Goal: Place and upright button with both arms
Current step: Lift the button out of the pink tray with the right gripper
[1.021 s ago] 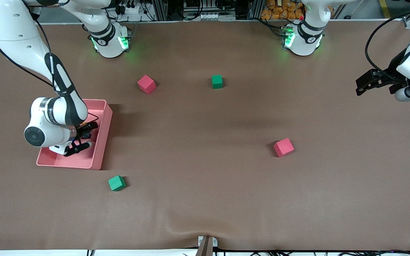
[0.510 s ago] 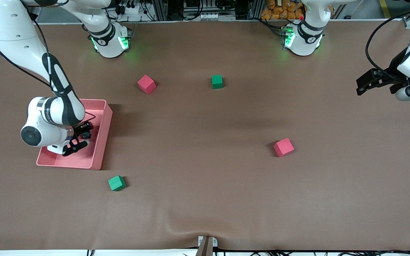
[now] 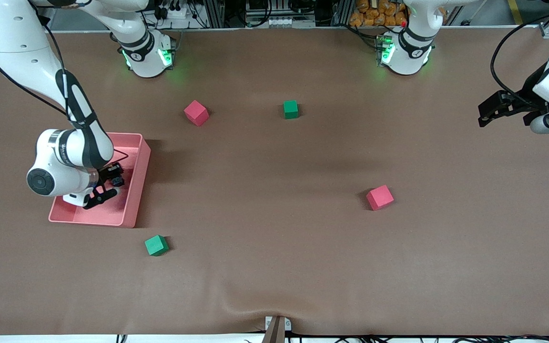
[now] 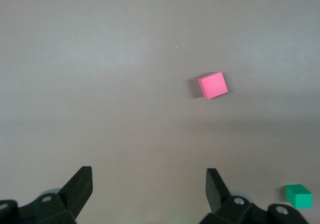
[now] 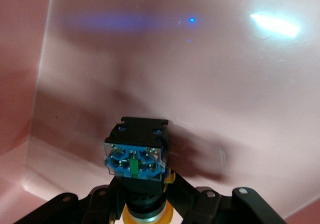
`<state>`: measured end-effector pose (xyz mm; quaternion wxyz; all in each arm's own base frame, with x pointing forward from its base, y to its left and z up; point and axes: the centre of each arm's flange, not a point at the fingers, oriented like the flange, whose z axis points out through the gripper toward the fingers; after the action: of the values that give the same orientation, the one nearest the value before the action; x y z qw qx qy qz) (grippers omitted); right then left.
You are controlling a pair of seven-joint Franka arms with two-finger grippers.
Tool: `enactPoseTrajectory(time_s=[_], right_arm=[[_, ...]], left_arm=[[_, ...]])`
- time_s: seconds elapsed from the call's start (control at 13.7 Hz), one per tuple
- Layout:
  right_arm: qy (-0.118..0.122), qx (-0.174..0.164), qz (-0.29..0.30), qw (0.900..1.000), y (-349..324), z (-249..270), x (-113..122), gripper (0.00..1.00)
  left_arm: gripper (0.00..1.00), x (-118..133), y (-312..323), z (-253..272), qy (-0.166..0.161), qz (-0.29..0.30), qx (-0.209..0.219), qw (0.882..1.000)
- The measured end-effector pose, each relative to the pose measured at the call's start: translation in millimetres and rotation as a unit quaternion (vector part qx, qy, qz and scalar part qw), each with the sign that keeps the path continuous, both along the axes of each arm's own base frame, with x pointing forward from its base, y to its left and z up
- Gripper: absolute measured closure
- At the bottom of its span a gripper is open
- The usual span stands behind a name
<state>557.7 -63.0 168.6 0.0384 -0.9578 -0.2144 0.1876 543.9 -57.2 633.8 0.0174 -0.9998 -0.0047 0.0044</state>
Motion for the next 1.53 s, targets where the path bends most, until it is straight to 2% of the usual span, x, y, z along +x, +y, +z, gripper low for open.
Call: enactPoseTrajectory(time_s=[0.15,0.44,0.88,1.09,1.31,1.53], right_arm=[[-0.01,-0.001,-0.006,1.0,-7.1,14.4,3.8,0.63],[-0.011,0.001,-0.012,1.0,-12.4,77.4,14.1,0.63],[-0.06,0.042,-0.021,0.997,21.7,154.1,26.2,0.63],[-0.067,0.061,-0.04,0.995,62.4,177.3,38.7,0.63],[-0.074,0.05,-0.068,0.994,123.6,191.8,44.3,0.63],[-0.08,0.033,-0.093,0.992,198.0,204.1,40.1,0.63]], left_arm=[[0.0,-0.9,0.1,-0.1,0.003,0.0,0.0,1.0],[0.0,-1.4,-1.1,3.1,-0.001,-0.001,0.0,1.0],[0.0,-2.1,-1.5,4.8,-0.002,-0.001,0.0,1.0],[0.0,-2.1,-1.5,4.9,-0.002,-0.001,0.0,1.0],[0.0,-2.1,-1.7,4.9,-0.002,-0.002,0.0,1.0],[0.0,-2.1,-1.8,4.9,-0.002,-0.002,0.0,1.0]])
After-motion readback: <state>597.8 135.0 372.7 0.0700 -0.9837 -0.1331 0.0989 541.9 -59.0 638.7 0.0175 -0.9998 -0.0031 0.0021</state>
